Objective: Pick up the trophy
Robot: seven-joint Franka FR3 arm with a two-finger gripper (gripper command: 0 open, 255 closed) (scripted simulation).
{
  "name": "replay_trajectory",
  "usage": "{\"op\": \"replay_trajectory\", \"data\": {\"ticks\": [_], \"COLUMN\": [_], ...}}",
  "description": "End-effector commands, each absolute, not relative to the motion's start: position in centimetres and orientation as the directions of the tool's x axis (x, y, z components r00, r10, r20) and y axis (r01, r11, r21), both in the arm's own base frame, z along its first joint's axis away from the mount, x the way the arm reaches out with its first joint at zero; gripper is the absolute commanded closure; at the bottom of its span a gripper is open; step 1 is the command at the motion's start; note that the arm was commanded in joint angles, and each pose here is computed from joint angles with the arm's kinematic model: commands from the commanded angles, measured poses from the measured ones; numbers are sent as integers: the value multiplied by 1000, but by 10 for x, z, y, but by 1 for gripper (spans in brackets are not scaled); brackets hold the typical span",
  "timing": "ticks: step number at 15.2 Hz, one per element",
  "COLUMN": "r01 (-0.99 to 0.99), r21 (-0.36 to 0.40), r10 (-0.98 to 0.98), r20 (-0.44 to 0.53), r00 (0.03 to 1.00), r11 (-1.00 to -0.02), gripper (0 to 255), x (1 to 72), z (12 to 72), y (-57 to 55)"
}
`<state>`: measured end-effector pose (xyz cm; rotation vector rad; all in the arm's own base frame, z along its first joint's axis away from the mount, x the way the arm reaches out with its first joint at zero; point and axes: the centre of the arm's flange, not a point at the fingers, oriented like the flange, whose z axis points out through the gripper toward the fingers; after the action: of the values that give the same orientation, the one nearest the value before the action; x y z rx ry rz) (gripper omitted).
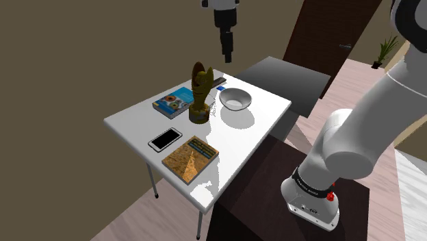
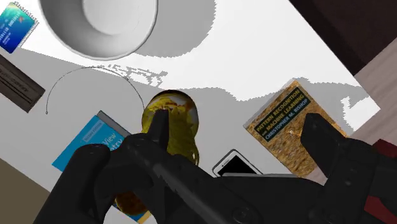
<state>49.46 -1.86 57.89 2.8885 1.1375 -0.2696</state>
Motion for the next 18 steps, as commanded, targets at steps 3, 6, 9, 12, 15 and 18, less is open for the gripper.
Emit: {"op": "replay_trajectory", "data": {"ticks": [3, 6, 9, 12, 15, 18], "r01": [796, 863, 863, 863, 863, 863], "r21": [-102, -149, -149, -149, -149, -149], "r10": [798, 871, 871, 871, 871, 871], "r20": [-183, -184, -184, -184, -184, -184], "r00": [574, 456, 455, 455, 455, 455], "r11": [-596, -483, -482, -482, -482, -482], "gripper": [0, 0, 0, 0, 0, 255], "x": [548, 586, 586, 586, 586, 586], "z": [559, 544, 533, 517, 504, 503], "y": [-3, 15, 15, 15, 15, 15]}}
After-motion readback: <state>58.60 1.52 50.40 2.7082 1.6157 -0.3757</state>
